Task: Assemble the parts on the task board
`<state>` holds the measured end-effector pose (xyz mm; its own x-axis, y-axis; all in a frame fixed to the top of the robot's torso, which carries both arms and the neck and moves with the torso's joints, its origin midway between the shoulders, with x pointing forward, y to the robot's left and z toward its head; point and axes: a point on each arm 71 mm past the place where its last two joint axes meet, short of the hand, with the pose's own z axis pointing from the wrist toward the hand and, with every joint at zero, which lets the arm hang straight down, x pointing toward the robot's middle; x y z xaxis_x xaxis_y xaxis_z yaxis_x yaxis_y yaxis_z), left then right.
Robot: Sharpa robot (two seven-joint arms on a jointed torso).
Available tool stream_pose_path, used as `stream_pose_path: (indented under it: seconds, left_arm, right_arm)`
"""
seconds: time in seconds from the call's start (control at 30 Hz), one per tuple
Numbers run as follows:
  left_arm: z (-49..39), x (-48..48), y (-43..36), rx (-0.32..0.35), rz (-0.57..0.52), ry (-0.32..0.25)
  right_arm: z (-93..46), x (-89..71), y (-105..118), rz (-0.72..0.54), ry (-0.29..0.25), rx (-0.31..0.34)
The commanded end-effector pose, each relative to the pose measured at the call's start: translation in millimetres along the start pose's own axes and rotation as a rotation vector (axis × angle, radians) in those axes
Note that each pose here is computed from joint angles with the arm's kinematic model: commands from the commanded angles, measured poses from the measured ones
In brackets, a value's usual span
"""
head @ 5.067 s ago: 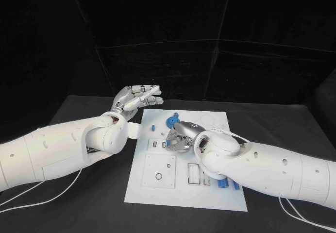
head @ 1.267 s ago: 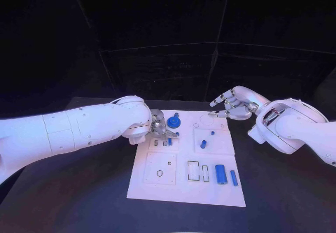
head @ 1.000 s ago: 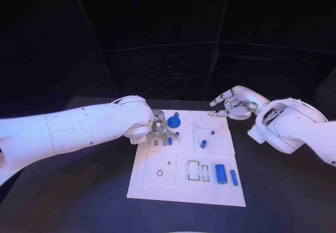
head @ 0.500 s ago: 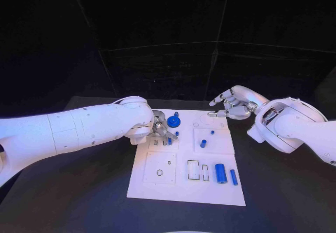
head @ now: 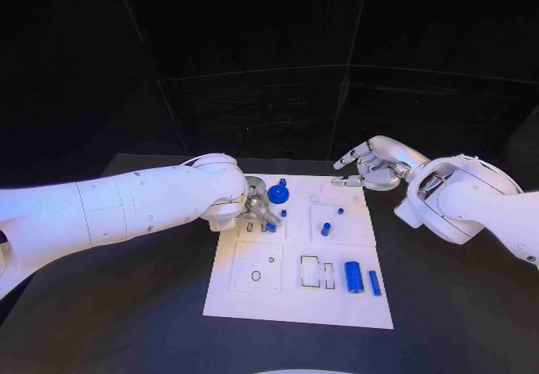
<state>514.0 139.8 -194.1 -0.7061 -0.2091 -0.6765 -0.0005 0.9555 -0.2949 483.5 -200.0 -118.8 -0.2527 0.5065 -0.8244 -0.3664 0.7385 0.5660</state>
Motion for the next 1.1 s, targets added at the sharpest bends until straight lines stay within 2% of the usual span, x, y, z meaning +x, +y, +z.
stream_pose_path:
  seconds: [0.03,0.47,0.9,1.0,1.1]
  left_arm:
    - [-0.5,-1.2,-2.5,0.023,-0.011,-0.012]
    - [-3.6,0.5,2.3,0.046,-0.086,0.013]
    - [-6.3,-2.1,8.6,0.063,-0.119,-0.014]
    - [-8.4,-3.0,11.7,0.077,-0.131,-0.028]
    - [-12.7,-5.0,18.7,0.105,-0.161,-0.054]
  right_arm:
    - [0.8,-0.6,1,-0.006,0.004,-0.006]
    - [2.2,0.3,0,-0.012,0.014,0.002]
    - [2.2,0.4,0,-0.018,0.015,-0.002]
    - [2.6,1.7,3,-0.029,0.024,-0.019]
    - [3.4,5.2,10,-0.059,0.038,-0.070]
